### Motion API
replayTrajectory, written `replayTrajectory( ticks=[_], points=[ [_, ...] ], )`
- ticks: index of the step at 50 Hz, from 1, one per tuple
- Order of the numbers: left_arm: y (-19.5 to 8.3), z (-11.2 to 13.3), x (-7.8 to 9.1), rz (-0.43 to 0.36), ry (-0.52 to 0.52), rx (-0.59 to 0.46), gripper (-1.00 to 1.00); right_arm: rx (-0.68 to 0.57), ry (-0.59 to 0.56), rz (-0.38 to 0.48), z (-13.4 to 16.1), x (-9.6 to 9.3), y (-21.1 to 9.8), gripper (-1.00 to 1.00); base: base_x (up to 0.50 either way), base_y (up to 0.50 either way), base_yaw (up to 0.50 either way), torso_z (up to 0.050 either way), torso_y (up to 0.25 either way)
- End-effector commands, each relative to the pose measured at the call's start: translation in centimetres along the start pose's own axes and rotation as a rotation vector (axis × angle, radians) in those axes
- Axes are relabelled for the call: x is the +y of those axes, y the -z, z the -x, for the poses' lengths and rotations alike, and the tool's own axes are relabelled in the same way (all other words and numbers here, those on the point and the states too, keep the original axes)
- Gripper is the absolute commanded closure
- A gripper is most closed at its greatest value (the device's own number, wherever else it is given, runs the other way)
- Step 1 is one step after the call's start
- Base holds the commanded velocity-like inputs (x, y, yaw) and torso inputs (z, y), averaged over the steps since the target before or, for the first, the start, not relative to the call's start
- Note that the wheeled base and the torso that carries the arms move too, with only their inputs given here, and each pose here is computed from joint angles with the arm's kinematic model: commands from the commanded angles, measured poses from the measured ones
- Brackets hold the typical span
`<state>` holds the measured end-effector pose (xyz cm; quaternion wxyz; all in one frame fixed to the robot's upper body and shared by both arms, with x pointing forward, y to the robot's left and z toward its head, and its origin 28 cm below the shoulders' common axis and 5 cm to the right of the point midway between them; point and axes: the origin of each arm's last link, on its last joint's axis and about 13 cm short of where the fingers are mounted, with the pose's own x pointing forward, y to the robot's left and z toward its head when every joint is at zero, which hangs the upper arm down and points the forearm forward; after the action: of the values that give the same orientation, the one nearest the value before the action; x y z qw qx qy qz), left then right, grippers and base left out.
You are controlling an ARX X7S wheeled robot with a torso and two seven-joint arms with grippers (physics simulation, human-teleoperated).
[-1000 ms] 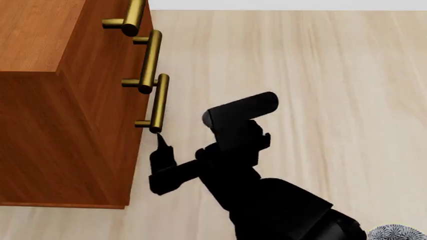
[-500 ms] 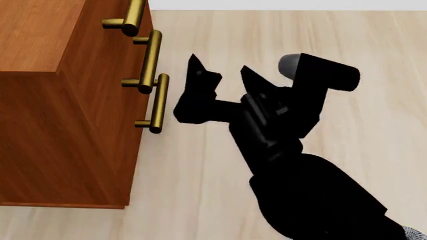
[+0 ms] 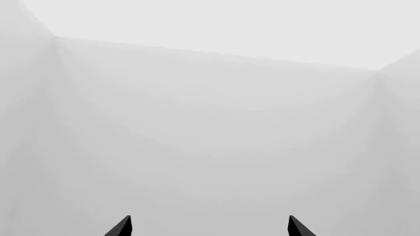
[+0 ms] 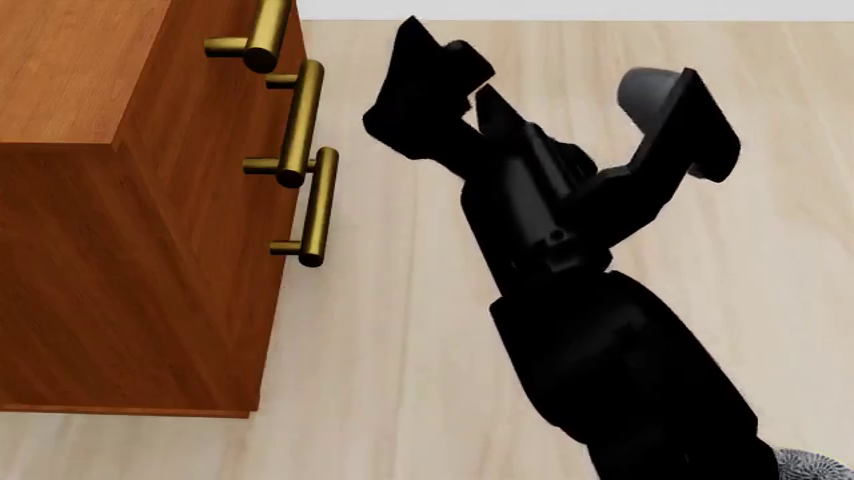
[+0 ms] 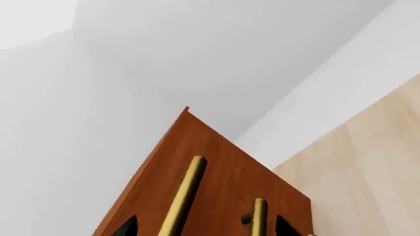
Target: Close the bottom drawer of the cabinet and open the top drawer.
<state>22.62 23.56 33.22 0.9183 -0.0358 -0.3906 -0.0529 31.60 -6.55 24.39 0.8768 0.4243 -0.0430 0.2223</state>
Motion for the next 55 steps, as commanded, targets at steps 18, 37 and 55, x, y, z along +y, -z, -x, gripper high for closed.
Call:
replayTrajectory(
  ticks=[18, 37, 55],
  points=[
    [-0.2, 0.1, 0.0, 0.001, -0.003, -0.007, -1.0, 0.004, -0.055, -0.308, -2.3, 1.7, 0.3, -1.0, 0.0, 0.0, 0.0, 0.0, 0.0],
    [-0.2, 0.1, 0.2, -0.001, -0.003, -0.01, -1.0, 0.075, -0.053, -0.372, -4.1, 1.2, 1.5, -1.0, 0.0, 0.0, 0.0, 0.0, 0.0],
    [-0.3, 0.0, 0.4, -0.006, -0.006, -0.012, -1.0, 0.125, -0.043, -0.386, -5.7, 0.6, 2.6, -1.0, 0.0, 0.0, 0.0, 0.0, 0.0]
  ],
)
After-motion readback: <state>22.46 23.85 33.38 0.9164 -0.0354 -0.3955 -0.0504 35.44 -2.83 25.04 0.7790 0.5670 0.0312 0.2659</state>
